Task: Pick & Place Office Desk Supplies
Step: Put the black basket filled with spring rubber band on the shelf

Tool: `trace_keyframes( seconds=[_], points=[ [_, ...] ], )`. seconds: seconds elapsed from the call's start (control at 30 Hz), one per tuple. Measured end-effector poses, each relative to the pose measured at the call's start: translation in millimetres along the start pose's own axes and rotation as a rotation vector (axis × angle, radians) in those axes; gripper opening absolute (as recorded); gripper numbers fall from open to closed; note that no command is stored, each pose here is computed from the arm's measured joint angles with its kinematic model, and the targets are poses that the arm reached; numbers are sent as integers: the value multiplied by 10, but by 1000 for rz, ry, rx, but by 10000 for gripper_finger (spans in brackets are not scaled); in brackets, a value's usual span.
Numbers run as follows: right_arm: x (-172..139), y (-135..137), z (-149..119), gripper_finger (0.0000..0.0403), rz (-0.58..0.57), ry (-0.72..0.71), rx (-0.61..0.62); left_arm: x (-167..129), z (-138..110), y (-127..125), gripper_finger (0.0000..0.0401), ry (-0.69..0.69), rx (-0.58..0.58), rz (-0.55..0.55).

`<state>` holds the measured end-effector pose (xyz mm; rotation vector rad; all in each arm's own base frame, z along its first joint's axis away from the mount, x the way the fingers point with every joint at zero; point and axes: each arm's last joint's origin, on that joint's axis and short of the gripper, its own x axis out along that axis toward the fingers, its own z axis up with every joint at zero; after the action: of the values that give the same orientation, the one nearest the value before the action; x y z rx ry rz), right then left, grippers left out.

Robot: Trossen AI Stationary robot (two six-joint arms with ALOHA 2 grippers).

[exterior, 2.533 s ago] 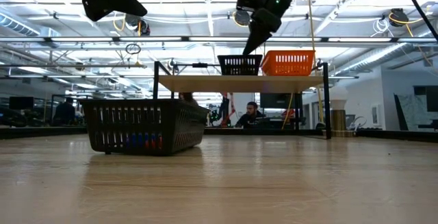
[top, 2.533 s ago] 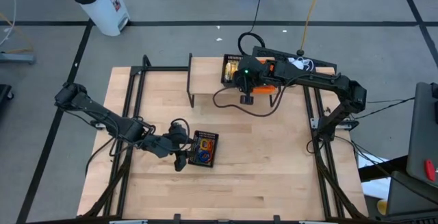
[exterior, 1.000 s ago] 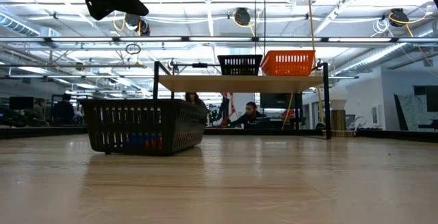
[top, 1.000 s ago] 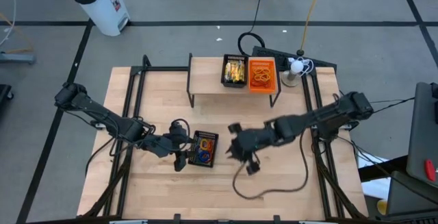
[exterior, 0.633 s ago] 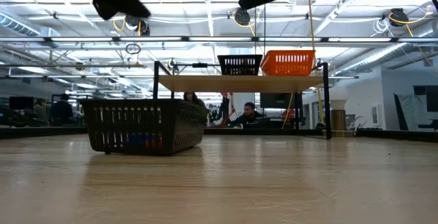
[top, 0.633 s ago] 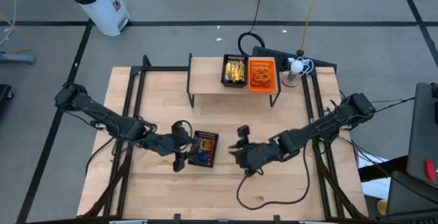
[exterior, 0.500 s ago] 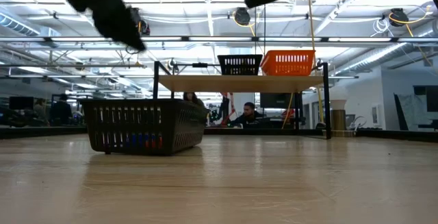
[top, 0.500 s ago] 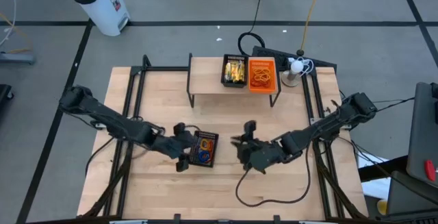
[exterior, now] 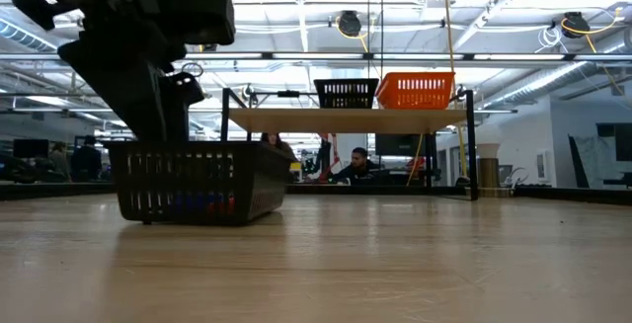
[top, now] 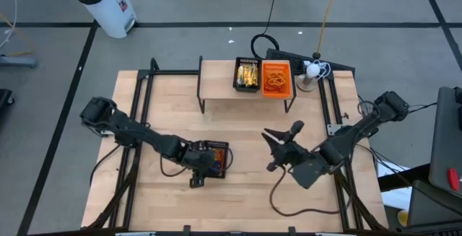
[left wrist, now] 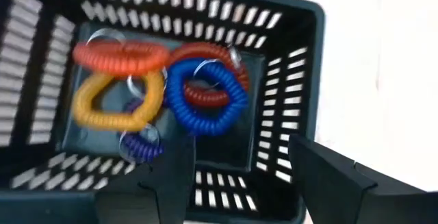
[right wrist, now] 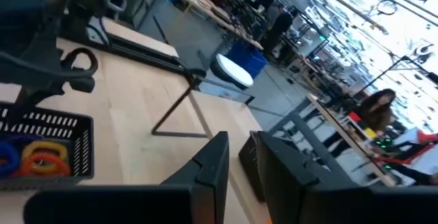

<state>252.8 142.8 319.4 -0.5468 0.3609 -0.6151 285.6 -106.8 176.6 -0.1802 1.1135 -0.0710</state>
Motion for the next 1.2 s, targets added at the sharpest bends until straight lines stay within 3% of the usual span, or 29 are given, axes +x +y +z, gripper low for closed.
trace_keyframes(
  seconds=[0.3, 0.57, 0.97, 1.2],
  points=[
    [-100, -173, -355, 68, 10, -1, 94, -33, 17, -54, 237, 8, 1, -91],
    [-145, -348, -488, 68, 1, -80, 245, -161, 118, -61, 237, -42, -11, -132],
    [-210, -434, -571, 68, 219, -262, 344, -193, 124, -152, 237, -28, -31, -183],
    [-212, -438, -569, 68, 224, -265, 349, -187, 96, -217, 237, -28, -23, -184]
  ],
)
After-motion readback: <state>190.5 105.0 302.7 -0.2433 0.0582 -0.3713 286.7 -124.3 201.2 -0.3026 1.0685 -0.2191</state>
